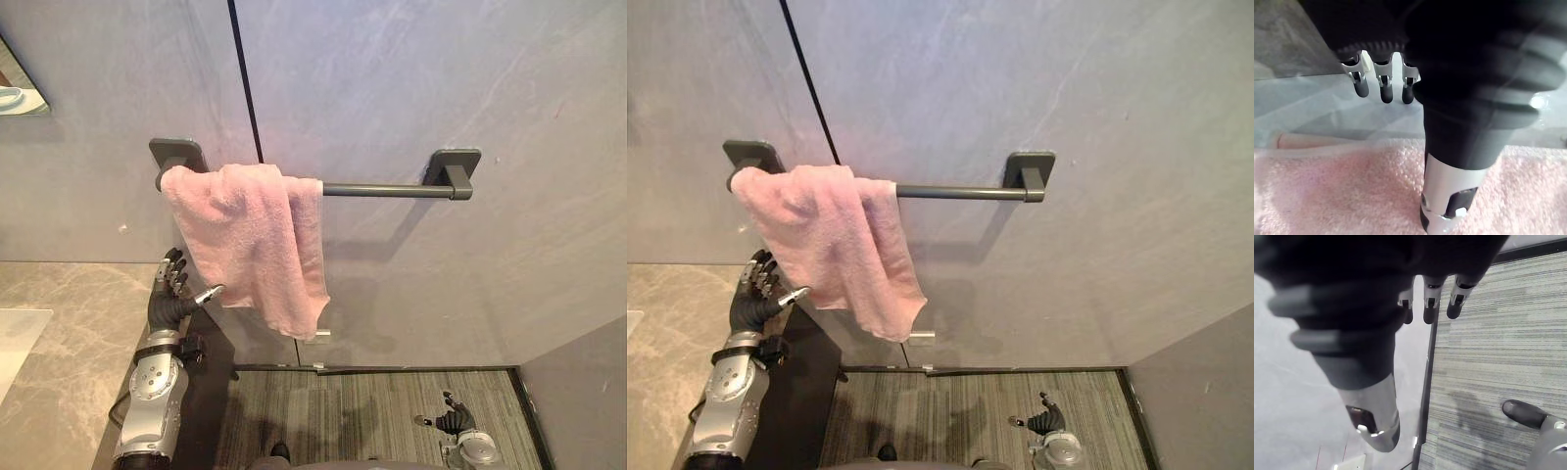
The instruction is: Organize washtable
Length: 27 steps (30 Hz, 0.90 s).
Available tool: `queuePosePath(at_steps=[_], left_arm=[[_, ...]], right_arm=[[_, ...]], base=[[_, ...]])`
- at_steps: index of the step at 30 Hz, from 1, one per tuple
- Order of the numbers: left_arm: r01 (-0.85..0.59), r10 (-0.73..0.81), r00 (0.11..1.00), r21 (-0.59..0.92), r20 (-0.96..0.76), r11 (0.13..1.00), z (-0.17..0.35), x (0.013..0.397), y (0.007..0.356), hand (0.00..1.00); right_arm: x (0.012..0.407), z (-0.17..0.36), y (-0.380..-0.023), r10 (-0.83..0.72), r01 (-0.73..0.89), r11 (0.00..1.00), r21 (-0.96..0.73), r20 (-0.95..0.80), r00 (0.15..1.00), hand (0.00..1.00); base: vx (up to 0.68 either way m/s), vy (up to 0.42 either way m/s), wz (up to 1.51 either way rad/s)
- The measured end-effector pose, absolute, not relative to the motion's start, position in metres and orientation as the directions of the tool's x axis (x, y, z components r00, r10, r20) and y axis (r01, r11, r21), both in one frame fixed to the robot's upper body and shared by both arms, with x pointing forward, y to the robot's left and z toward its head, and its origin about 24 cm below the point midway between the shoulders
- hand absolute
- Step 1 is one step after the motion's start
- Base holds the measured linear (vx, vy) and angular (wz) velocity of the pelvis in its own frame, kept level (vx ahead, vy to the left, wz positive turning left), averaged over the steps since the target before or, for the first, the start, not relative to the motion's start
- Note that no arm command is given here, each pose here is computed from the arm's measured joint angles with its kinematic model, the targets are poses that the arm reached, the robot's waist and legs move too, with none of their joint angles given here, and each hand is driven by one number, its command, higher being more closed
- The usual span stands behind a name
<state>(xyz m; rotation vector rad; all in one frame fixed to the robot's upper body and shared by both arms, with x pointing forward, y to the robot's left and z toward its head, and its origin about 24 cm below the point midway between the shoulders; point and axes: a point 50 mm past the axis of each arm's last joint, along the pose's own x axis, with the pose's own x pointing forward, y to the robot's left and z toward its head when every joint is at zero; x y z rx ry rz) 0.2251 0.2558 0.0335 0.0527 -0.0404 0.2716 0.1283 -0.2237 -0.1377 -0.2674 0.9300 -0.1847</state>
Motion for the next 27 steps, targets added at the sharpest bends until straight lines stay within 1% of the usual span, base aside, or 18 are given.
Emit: queuePosePath(at_steps=[4, 5, 9, 13, 27], left_arm=[[-0.261, 0.259, 0.965, 0.047, 0.042, 0.964, 0.032, 0.225, 0.254, 0.00], [-0.259, 0.257, 0.966, 0.048, 0.036, 0.965, 0.031, 0.225, 0.253, 1.00], [-0.241, 0.240, 0.971, 0.061, 0.015, 0.969, 0.026, 0.225, 0.250, 1.00], [-0.183, 0.182, 0.983, 0.078, 0.008, 0.980, 0.025, 0.229, 0.241, 1.00], [-0.179, 0.177, 0.984, 0.081, 0.026, 0.981, 0.029, 0.233, 0.241, 1.00]], right_arm=[[0.129, -0.138, -0.223, -0.265, 0.031, 0.951, -0.306, -0.764, 0.588, 0.00], [0.129, -0.138, -0.223, -0.266, 0.031, 0.951, -0.307, -0.764, 0.588, 0.00], [0.129, -0.138, -0.224, -0.267, 0.029, 0.951, -0.309, -0.766, 0.585, 0.00], [0.129, -0.138, -0.224, -0.266, 0.023, 0.950, -0.312, -0.766, 0.585, 0.00], [0.135, -0.134, -0.226, -0.270, 0.026, 0.948, -0.319, -0.753, 0.601, 0.00]], base=[[-0.02, -0.002, -0.02], [-0.03, -0.004, -0.05], [-0.04, 0.000, -0.05], [-0.03, 0.001, -0.05], [-0.01, -0.002, -0.01]])
